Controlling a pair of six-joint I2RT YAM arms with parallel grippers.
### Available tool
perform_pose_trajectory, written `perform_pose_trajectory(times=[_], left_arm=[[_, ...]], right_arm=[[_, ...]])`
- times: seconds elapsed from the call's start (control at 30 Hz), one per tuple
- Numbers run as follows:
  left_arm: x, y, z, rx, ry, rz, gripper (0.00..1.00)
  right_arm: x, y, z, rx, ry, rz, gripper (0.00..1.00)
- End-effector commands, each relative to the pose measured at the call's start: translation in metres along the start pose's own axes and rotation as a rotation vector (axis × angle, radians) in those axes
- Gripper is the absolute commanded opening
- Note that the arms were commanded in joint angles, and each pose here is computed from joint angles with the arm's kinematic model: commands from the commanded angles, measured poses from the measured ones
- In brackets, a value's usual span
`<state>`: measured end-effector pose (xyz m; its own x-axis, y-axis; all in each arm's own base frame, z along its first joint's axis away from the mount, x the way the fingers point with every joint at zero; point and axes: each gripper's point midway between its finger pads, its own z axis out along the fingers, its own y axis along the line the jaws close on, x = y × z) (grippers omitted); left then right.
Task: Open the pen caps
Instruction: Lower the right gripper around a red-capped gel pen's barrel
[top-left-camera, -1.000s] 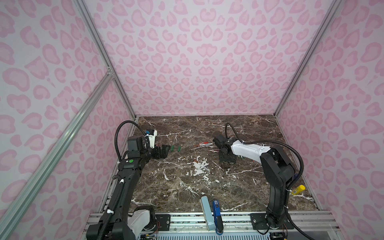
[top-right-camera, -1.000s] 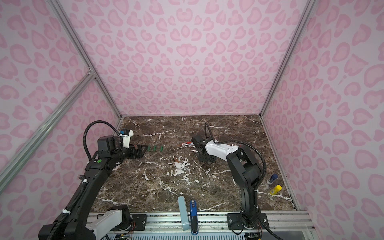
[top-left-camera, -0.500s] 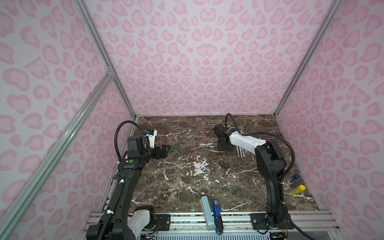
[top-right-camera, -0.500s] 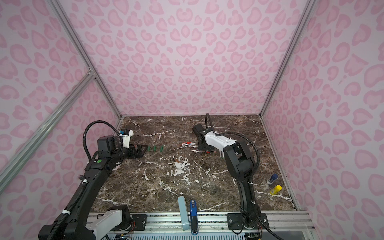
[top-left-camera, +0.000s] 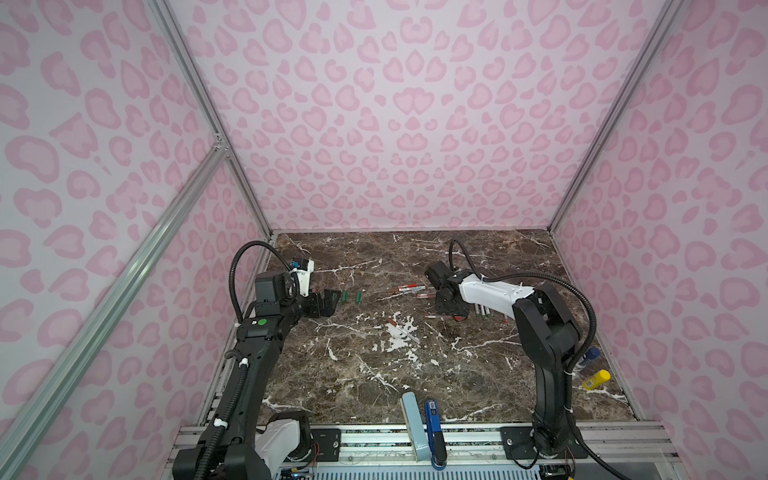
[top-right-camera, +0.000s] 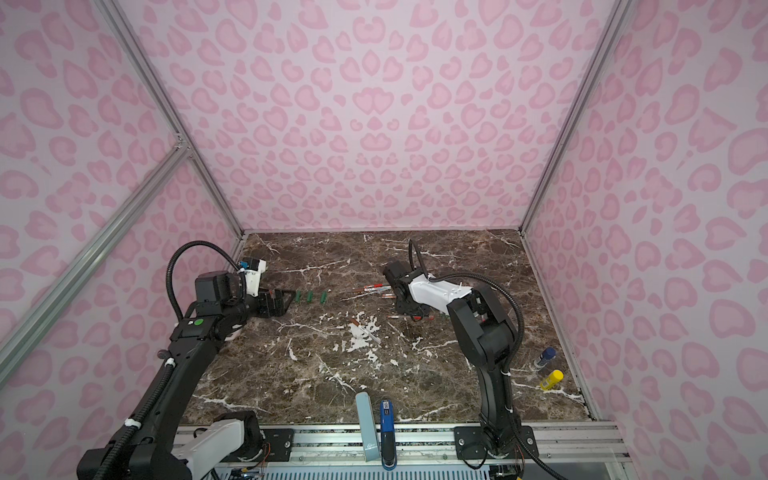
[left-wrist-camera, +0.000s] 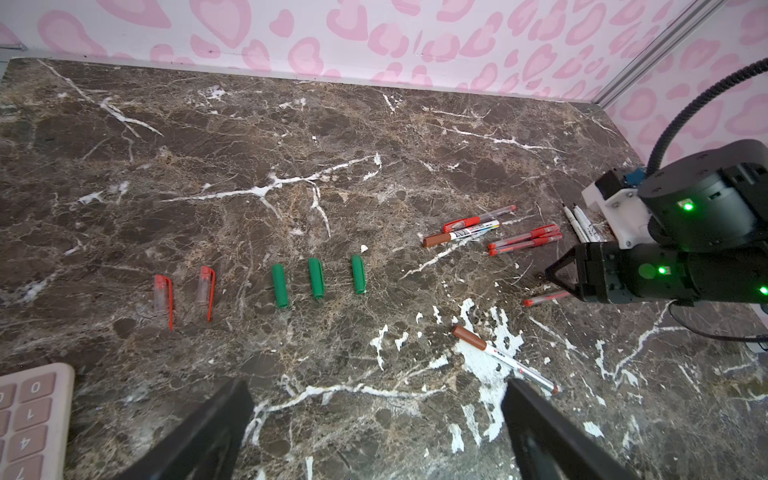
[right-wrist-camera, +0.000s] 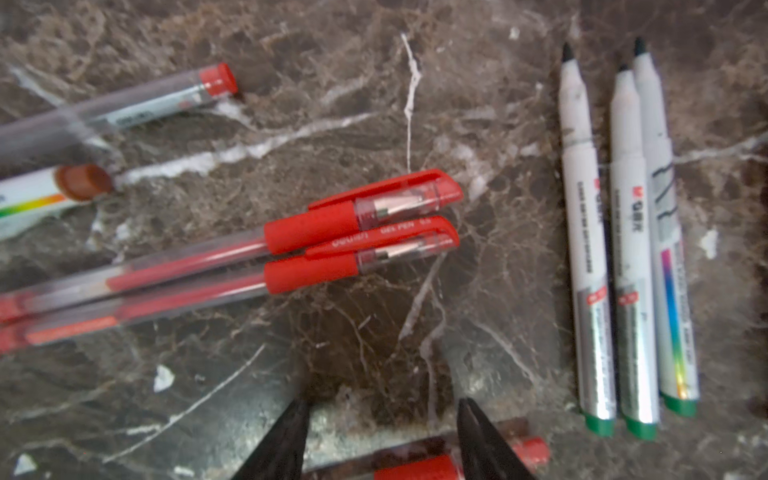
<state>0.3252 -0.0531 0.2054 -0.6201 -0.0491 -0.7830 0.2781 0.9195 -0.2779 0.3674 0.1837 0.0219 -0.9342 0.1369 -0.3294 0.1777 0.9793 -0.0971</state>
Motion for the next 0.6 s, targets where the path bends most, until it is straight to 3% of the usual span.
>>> perform_pose_trajectory(times=[0.0,0.2,0.37,0.57], left_arm=[[-0.007,-0.002,-0.001,0.009,-0.026,0.017,0.98],[-0.007,-0.003,0.0,0.015,-0.026,0.013,0.98],[-0.008,-0.003,0.001,0.019,-0.023,0.007,0.98],[-0.007,-0.003,0.002,0.02,-0.021,0.008,0.98]], right_arm=[[0.025,-0.008,-0.002,0.031,0.047,-0.026,0.59],[0.05,-0.016,-0.014,0.034,0.05,-0.042,0.6],[0.047,-0.017,-0.04,0.005,0.015,-0.034,0.59],[0.059,-0.013,-0.059,-0.114,-0.004,0.119,0.61]])
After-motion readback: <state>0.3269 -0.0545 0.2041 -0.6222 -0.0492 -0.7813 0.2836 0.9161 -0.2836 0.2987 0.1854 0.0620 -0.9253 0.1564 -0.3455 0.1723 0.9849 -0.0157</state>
